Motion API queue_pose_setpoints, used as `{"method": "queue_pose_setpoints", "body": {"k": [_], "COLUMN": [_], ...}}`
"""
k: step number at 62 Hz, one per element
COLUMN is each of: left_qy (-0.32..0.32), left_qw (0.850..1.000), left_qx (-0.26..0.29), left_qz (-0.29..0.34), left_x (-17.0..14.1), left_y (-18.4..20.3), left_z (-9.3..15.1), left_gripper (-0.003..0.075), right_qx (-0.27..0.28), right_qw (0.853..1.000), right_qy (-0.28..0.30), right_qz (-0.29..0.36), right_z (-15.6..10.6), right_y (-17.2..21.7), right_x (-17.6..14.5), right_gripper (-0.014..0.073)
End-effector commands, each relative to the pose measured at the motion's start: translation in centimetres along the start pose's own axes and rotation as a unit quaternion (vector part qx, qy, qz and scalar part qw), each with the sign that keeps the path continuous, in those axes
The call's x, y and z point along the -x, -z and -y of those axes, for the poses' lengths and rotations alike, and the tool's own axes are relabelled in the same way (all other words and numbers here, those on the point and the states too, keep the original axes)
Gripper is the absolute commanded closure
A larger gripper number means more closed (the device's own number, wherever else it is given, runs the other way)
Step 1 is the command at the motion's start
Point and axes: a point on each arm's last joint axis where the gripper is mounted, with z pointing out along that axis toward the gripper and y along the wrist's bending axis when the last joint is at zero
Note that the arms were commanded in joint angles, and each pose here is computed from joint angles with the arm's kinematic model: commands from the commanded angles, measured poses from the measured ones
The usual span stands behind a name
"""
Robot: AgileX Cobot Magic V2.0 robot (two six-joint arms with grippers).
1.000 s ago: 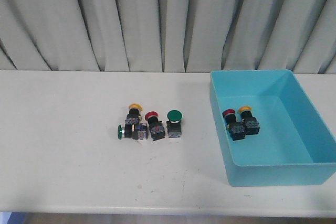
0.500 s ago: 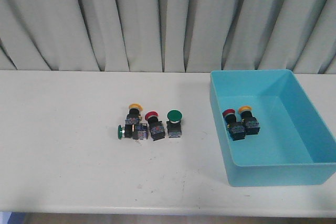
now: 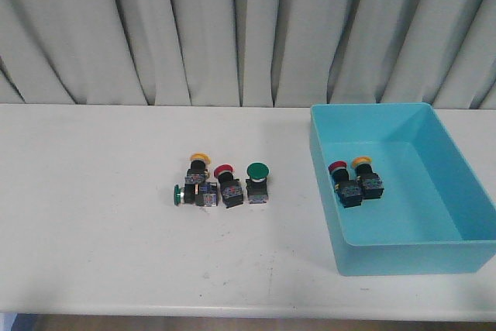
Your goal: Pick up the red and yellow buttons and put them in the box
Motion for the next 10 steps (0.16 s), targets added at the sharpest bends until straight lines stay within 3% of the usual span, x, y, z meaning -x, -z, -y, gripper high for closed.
{"method": "queue_pose_setpoints", "body": {"k": [1,10], "left_qy": [0.005,0.005], "left_qw": [0.999,0.999], "left_qx": [0.004,0.004], "left_qz": [0.033,0.033], "left_x": [-0.27,-0.27], "left_y": [0.00,0.00], "left_z": [-0.11,-0.11], "left_gripper": [0.0727,0.0727], "right_qx": [0.004,0.004], "right_qw": [0.999,0.999], "right_qy": [0.008,0.008], "right_qz": [0.044,0.044], "right_z": [-0.08,-0.08], "right_y": [0.11,0.11], "right_x": [0.69,0.69], "right_gripper": [0.0598,0.0598]}}
